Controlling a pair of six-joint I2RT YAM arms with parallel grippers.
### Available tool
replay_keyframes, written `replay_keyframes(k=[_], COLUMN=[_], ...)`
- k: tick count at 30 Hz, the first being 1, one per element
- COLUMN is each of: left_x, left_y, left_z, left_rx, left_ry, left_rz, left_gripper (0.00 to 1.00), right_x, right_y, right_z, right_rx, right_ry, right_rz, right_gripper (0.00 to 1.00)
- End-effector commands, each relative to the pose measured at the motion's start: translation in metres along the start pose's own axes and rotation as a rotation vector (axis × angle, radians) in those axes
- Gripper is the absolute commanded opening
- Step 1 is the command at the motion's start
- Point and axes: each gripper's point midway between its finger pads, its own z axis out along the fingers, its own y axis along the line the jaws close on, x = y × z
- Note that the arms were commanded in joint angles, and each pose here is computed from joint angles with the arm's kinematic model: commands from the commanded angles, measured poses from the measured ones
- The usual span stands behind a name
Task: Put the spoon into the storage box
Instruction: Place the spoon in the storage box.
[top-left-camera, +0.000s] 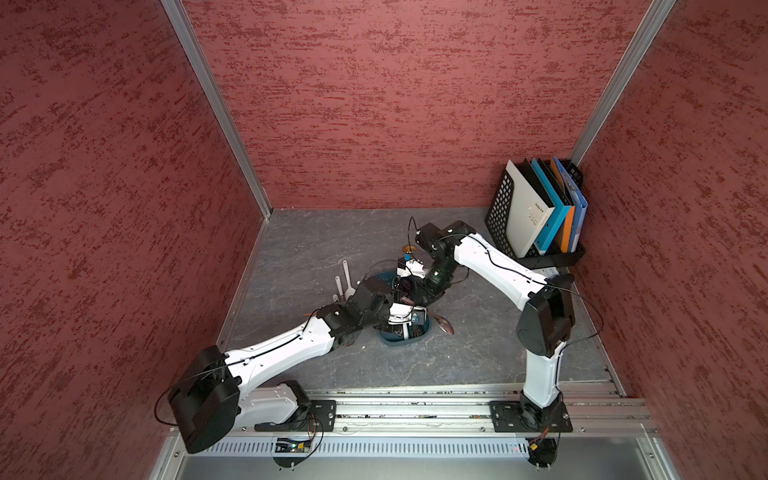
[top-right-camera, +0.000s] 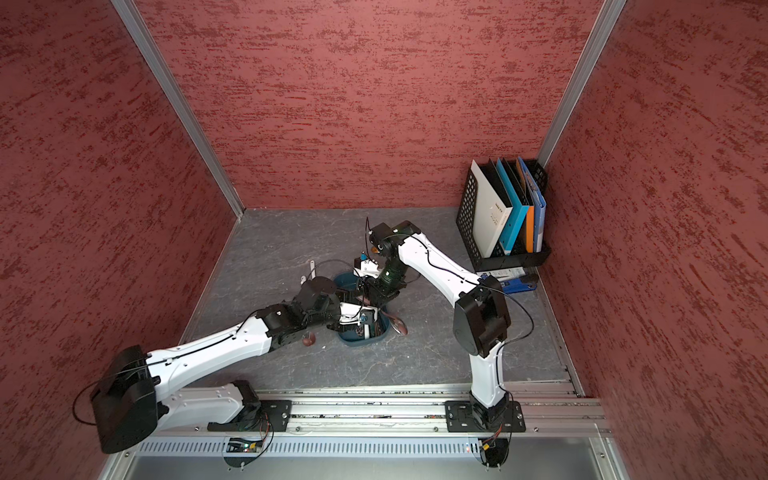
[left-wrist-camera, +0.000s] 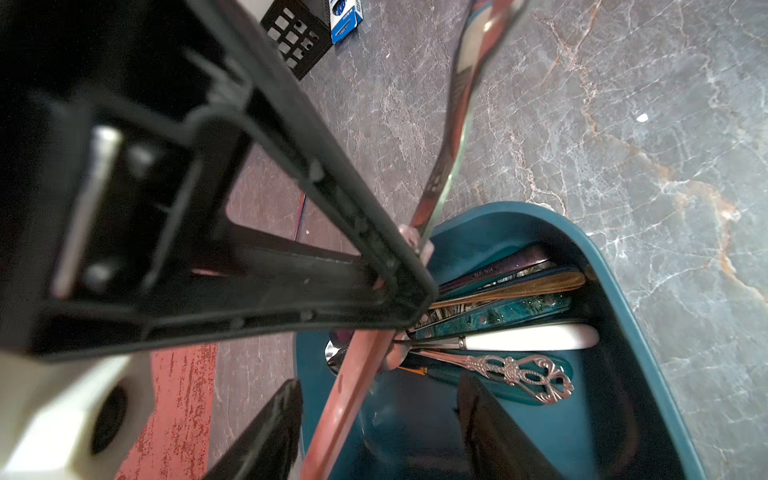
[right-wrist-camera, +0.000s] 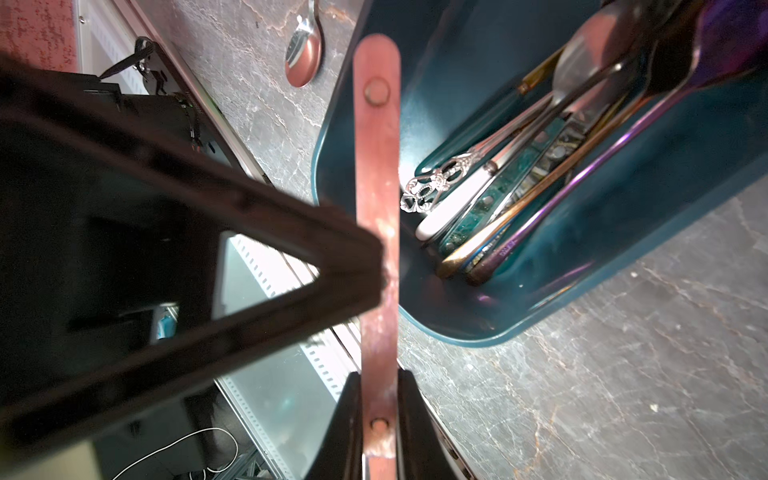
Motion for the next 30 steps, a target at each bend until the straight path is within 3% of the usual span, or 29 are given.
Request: replay_keyframes(k=[1, 5, 15, 22, 24, 26, 30], left_x=[0.001, 0.0, -0.01, -0.008, -0.008, -0.011, -0.019], left_y=[0.003, 0.008, 0.005, -0.005, -0.007, -0.009, -0.017], left_z=[0.012, 0.021, 0.019, 0.017, 0.015, 0.012, 0.003], left_rx=[-0.007, -0.011, -0.013, 0.01, 0.017, 0.024, 0.038], left_ry=[0.004, 0.013, 0.035, 0.058, 0.059, 0.052, 0.059], left_rz=[0.015, 0.016, 0.065, 0.08, 0.077, 0.081, 0.094], left_gripper=[0.63, 0.59, 0.24, 0.1, 0.06, 0.02, 0.0], right_x=[0.004, 0.005, 0.0, -0.003, -0.002, -0.002, -0.008], right_y=[0.012, 0.016, 0.009, 0.012, 0.011, 0.011, 0.015], right_z=[0.002, 0.003, 0.009, 0.007, 0.01, 0.012, 0.01], right_rx=[-0.039, -0.046, -0.031, -0.043, -0.045, -0.052, -0.079], right_ry=[0.014, 0.017, 0.013, -0.002, 0.001, -0.003, -0.057], right_rz=[-0.008, -0.018, -0.025, -0.041, -0.04, -0.041, -0.05], right_gripper=[0.02, 0.02, 0.03, 0.05, 0.11, 0.24, 0.4])
